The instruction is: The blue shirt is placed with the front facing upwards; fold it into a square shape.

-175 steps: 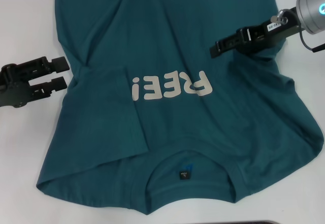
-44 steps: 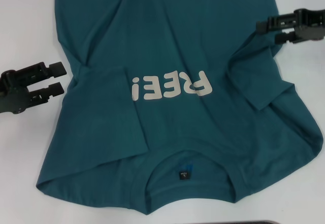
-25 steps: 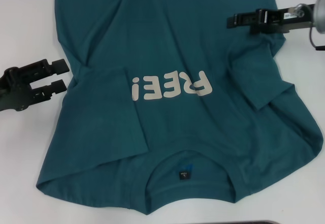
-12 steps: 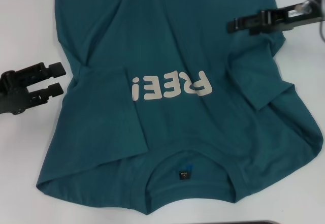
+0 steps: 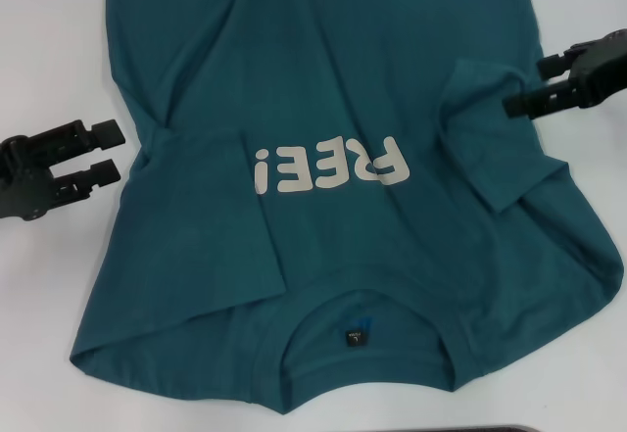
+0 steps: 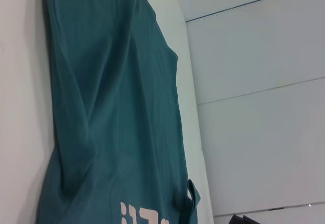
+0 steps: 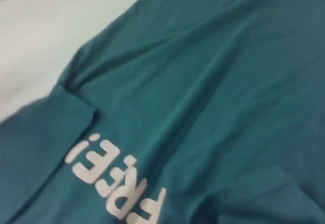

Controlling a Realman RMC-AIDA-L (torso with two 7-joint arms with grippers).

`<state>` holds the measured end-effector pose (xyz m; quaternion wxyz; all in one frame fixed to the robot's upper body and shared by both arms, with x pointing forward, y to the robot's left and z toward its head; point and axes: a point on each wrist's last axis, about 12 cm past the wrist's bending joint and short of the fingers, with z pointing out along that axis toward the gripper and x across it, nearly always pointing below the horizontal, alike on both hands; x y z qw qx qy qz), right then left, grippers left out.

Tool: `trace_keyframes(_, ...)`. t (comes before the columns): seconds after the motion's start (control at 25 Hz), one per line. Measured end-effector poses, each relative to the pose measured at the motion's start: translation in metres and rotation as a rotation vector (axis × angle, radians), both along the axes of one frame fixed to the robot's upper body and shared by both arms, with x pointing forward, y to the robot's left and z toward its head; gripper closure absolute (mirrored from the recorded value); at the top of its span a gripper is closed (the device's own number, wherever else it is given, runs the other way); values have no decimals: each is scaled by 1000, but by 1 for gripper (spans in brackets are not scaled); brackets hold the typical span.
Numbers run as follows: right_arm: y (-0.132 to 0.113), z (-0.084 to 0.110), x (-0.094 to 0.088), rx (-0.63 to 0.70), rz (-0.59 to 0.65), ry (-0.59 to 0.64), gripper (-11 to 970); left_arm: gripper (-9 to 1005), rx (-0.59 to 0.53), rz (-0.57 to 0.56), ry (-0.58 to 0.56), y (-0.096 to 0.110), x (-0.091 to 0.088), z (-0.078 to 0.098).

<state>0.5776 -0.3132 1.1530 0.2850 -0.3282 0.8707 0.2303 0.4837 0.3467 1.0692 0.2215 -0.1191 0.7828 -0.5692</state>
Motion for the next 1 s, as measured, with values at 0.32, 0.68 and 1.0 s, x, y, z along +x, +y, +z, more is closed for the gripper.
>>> trace_keyframes(0.32,5,-11,-8,-73,40,69,43,218,-5,1,5,1,0,1)
trace_keyframes(0.68,12,-5,-8,-133,98,87,43,218,-2,-1,7,1,1,1)
trace_keyframes(1.0,9,-11,-11,-222,114,111,43,218,-3,2,10,1,0,0)
